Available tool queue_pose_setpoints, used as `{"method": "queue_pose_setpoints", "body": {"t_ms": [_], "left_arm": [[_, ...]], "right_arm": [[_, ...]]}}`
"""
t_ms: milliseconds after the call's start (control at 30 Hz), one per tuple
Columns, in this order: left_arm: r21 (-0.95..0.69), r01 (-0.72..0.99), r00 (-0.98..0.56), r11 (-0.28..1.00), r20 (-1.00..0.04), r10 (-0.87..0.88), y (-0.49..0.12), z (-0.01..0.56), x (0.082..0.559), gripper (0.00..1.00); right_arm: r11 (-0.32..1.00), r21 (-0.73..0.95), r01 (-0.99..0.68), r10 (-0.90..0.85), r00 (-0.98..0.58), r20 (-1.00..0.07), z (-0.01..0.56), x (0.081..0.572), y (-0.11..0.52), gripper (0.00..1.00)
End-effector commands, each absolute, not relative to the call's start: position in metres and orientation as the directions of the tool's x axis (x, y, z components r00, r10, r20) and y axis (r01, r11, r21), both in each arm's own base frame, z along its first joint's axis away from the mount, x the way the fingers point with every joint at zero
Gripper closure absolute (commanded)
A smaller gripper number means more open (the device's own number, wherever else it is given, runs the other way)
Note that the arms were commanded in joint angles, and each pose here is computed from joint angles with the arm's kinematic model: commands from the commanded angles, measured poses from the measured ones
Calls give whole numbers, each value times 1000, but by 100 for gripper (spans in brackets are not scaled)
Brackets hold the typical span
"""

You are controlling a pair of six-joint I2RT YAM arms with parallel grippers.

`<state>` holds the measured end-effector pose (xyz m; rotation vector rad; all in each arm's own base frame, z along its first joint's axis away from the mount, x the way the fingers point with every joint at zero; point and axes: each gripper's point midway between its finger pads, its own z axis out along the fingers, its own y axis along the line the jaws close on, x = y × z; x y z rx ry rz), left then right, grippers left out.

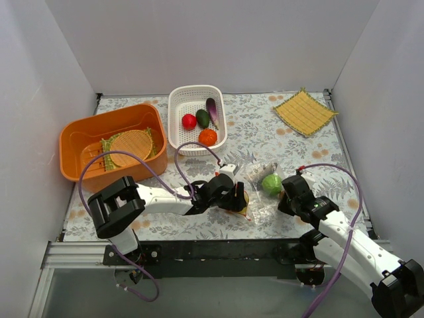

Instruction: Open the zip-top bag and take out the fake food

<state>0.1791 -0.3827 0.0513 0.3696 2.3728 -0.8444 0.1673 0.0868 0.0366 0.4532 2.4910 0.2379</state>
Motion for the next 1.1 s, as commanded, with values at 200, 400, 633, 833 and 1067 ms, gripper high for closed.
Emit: {"method": "queue_pose_setpoints", "body": {"t_ms": [200, 400, 633, 833, 1067], "left_arm": [[-457, 419, -788, 785, -612, 65, -359, 53, 177, 35], [-478, 412, -789, 776, -613, 42, -355, 57, 178, 29], [-492, 389, -777, 779, -629, -9, -345, 66, 187, 50], [-487, 401, -757, 776, -653, -18, -340, 91, 195, 65], [-480, 449, -794, 754, -602, 90, -346, 68, 180, 49]], "right_arm": [[915, 241, 323, 403, -719, -566, 53, 183, 76, 86], [910, 222, 350, 412, -709, -572, 50, 186, 66, 86], [904, 234, 356, 425, -700, -574, 52, 189, 64, 87], [907, 228, 353, 419, -714, -561, 46, 188, 64, 87], [913, 277, 300, 407, -718, -564, 59, 194, 76, 85]]}}
